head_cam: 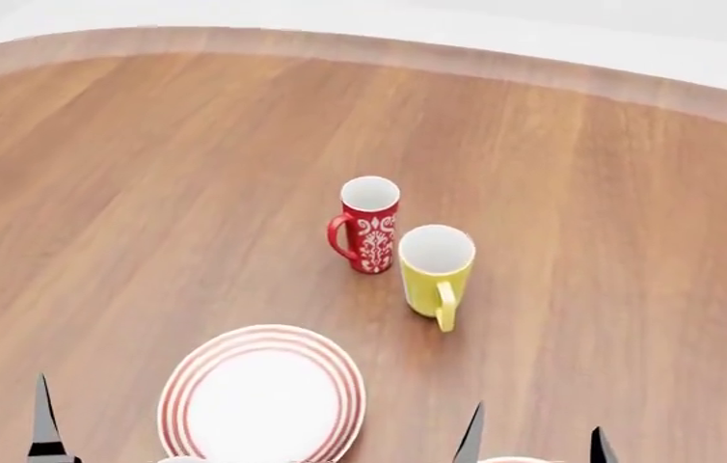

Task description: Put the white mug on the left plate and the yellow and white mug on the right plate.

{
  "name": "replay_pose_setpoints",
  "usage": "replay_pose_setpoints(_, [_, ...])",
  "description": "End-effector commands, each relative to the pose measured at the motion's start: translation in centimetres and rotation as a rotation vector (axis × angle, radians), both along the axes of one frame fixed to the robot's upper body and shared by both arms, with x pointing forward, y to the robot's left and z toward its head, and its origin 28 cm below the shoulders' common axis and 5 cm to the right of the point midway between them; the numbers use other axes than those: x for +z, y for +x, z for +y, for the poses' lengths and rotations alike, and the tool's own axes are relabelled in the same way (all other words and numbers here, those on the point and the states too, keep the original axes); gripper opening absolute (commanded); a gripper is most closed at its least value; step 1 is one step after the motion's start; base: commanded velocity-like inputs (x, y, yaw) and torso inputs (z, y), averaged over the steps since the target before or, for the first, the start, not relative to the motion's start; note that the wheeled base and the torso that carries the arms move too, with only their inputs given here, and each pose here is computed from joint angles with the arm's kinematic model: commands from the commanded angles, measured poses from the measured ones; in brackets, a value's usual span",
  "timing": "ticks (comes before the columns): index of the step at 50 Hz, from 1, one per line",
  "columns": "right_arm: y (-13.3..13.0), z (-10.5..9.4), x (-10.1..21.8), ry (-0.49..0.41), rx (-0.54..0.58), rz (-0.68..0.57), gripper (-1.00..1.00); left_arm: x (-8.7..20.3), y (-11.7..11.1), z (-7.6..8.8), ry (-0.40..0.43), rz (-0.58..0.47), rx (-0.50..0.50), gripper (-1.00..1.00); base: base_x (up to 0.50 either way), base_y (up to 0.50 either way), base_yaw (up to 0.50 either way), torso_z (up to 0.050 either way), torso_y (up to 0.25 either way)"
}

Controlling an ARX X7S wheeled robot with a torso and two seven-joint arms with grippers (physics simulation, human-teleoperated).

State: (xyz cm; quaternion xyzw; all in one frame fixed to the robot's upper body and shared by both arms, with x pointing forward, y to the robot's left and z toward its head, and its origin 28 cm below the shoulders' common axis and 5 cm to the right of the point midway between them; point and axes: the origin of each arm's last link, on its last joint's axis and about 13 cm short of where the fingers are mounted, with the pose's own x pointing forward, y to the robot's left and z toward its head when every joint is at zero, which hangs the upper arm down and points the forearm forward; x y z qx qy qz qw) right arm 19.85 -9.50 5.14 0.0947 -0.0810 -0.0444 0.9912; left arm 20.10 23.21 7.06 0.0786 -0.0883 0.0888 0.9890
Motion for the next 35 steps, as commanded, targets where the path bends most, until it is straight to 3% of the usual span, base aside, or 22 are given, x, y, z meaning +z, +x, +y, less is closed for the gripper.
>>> replay_pose_setpoints(1, [-0.5,-0.1,-0.4,-0.026,-0.009,0.001,1.00,-0.3,-0.8,-0.2,-0.021,0.009,-0.020,1.00,0.48,0.14,0.00,0.000,0.000])
replay_pose_setpoints(19, [-0.4,-0.1,-0.2,-0.023,-0.008,0.002,1.00,-0.2,-0.5,-0.3,-0.029,0.010,-0.023,1.00,0.01,0.00,0.00,0.000,0.000])
replay_pose_setpoints(29, [-1.7,-0.5,0.2,-0.149,0.063,0.030,1.00,0.9,-1.3,0.2,-0.041,-0.026,-0.006,1.00,0.00,0.00,0.00,0.000,0.000])
replay_pose_setpoints(35, [-3.1,-1.6,1.0,-0.164,0.137,0.058,1.00,1.5,-1.6,0.6,-0.057,-0.043,0.014,1.00,0.00,0.00,0.00,0.000,0.000])
